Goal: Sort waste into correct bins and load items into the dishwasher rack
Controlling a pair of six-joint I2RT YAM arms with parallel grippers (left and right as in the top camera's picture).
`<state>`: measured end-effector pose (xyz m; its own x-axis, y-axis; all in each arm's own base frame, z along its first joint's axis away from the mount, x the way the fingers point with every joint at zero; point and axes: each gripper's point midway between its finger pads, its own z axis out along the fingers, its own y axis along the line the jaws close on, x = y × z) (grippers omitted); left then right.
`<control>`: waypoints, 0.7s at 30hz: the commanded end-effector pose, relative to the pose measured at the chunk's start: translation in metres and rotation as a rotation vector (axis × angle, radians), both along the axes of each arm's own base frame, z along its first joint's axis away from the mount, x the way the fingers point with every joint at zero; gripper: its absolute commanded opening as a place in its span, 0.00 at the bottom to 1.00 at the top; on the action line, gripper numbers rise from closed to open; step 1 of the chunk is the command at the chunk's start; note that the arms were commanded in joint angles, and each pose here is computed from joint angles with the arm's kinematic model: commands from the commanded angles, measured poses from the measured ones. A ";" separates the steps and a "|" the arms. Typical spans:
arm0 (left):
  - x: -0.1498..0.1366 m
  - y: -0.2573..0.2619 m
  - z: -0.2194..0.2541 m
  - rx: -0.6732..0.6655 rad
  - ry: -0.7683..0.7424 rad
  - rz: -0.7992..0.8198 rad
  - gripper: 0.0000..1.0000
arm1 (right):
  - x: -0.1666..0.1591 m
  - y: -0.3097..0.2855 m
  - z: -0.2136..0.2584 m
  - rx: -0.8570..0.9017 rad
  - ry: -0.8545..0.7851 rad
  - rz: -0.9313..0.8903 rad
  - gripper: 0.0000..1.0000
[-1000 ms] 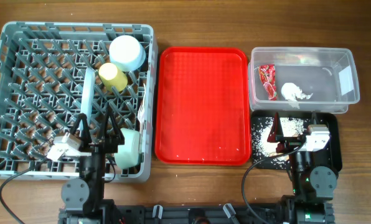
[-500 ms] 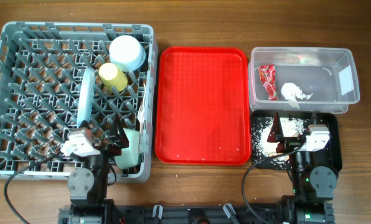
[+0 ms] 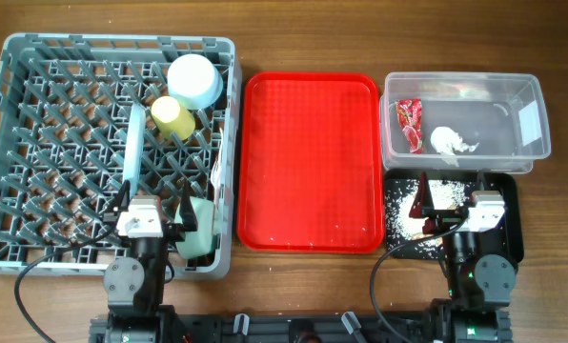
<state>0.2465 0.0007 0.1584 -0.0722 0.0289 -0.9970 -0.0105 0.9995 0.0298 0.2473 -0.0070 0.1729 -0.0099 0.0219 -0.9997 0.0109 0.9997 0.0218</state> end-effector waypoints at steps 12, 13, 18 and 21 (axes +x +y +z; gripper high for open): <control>0.000 -0.001 0.000 0.027 -0.002 -0.008 1.00 | -0.001 -0.003 0.003 -0.016 -0.013 -0.018 1.00; 0.000 -0.001 0.000 0.027 -0.002 -0.008 1.00 | -0.001 -0.003 0.003 -0.015 -0.013 -0.017 1.00; 0.000 -0.001 0.000 0.027 -0.002 -0.008 1.00 | -0.001 -0.003 0.003 -0.015 -0.013 -0.017 1.00; 0.000 0.006 0.000 0.027 -0.002 0.020 1.00 | -0.001 -0.003 0.003 -0.015 -0.013 -0.017 1.00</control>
<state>0.2465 0.0002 0.1583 -0.0725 0.0381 -0.9966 -0.0068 0.9992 0.0387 0.2473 -0.0070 0.1729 -0.0099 0.0219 -0.9997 0.0109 0.9997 0.0218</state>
